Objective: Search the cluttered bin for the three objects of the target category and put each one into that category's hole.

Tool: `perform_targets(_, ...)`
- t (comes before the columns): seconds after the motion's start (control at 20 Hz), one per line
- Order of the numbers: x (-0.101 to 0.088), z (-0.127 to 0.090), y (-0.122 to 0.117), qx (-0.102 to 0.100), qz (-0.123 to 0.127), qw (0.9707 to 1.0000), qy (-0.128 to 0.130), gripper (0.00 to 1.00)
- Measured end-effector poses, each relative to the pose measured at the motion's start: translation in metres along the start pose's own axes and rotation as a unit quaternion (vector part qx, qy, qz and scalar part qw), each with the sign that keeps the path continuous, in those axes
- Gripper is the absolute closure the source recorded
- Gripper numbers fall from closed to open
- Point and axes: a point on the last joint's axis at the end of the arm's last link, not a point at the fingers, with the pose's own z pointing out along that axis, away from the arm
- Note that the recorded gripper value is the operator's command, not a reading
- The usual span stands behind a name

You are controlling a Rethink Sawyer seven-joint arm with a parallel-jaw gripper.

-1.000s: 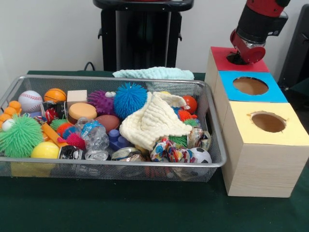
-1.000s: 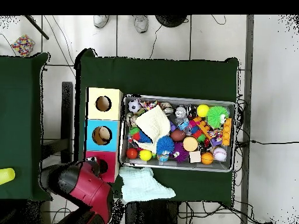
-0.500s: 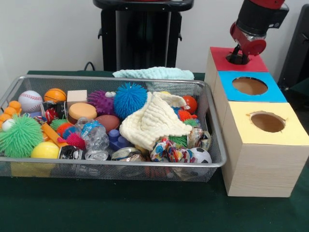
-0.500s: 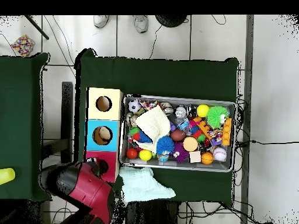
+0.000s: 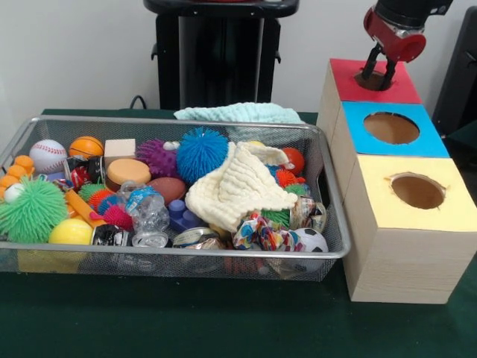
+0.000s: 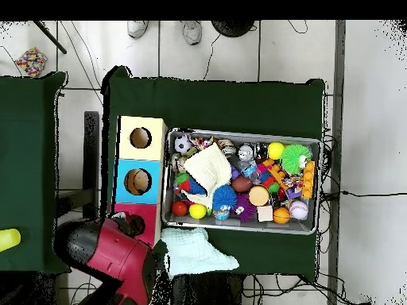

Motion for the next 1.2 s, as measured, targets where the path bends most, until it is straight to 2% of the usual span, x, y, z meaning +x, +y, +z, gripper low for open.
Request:
perform_targets(0.25, 0.002, 0.000, 0.001, 0.004, -0.005, 1.0000, -0.005, 0.00)
perform_targets(0.5, 0.000, -0.001, 0.003, 0.011, 0.002, 0.9999, -0.006, 0.00)
perform_targets(0.9, -0.011, 0.000, 0.002, 0.013, 0.019, 0.9995, 0.024, 0.00)
perform_targets(1.2, -0.011, 0.000, 0.001, 0.013, 0.011, 0.9997, 0.020, 0.00)
